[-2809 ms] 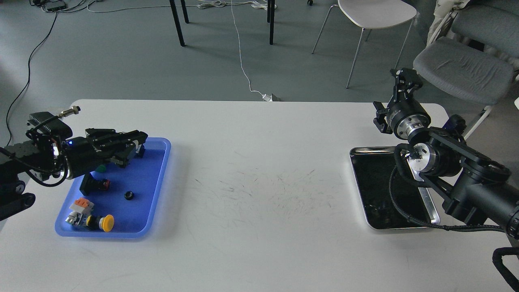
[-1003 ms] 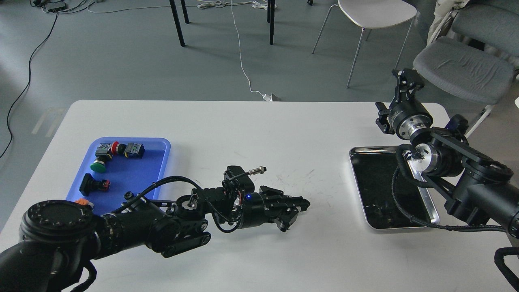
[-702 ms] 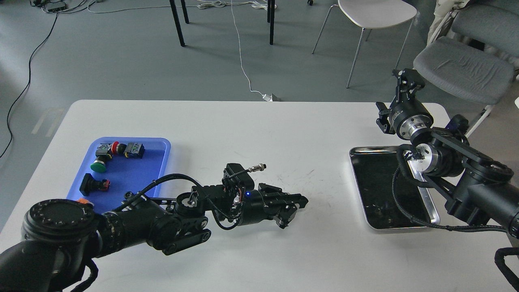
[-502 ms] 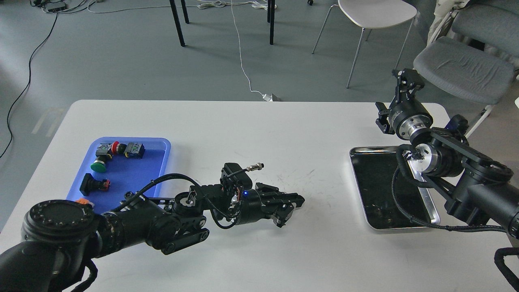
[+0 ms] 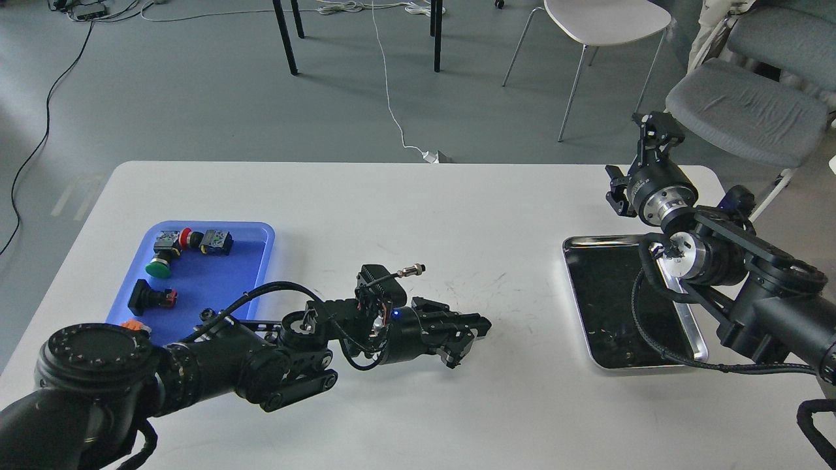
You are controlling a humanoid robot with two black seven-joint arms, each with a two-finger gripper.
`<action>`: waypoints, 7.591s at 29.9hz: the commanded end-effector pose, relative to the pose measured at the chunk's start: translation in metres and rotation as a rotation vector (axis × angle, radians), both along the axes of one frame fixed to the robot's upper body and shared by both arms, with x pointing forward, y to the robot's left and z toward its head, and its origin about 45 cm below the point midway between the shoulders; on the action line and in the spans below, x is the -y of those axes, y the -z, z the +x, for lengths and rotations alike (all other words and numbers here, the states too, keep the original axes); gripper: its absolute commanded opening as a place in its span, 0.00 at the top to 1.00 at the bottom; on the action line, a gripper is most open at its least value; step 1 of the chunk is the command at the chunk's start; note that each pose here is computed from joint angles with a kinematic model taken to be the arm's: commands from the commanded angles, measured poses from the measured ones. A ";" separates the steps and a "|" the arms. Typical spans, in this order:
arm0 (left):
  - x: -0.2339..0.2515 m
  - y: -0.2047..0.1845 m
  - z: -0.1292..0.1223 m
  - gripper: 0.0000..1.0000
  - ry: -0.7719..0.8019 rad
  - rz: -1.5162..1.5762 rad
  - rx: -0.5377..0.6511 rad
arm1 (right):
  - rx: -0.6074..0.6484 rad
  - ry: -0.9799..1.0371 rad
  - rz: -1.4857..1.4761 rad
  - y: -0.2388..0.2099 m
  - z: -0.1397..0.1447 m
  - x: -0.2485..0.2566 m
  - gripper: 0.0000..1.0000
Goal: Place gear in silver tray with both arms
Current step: 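Open the left gripper to release the gear on the table, then withdraw the left arm to rest and extend the right gripper, then lower the right gripper onto the black gear on the table, then close the right gripper on the black gear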
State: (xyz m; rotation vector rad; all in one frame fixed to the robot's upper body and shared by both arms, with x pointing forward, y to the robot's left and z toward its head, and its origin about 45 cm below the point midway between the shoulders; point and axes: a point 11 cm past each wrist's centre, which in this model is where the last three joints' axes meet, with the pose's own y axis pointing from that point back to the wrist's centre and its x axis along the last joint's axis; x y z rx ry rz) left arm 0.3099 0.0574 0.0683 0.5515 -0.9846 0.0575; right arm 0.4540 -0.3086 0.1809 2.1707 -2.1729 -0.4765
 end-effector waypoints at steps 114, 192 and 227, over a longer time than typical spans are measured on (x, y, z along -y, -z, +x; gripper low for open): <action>-0.279 -0.160 0.182 0.01 -1.196 -1.307 -0.815 | 0.074 -1.178 -1.157 -0.023 -0.065 -0.032 0.02; -0.313 -0.150 0.168 0.01 -1.209 -1.385 -0.854 | 0.207 -2.089 -1.617 0.032 -0.100 -0.139 0.52; -0.322 -0.147 0.166 0.01 -1.233 -1.386 -0.840 | 0.192 -2.159 -1.665 0.033 -0.100 -0.154 0.82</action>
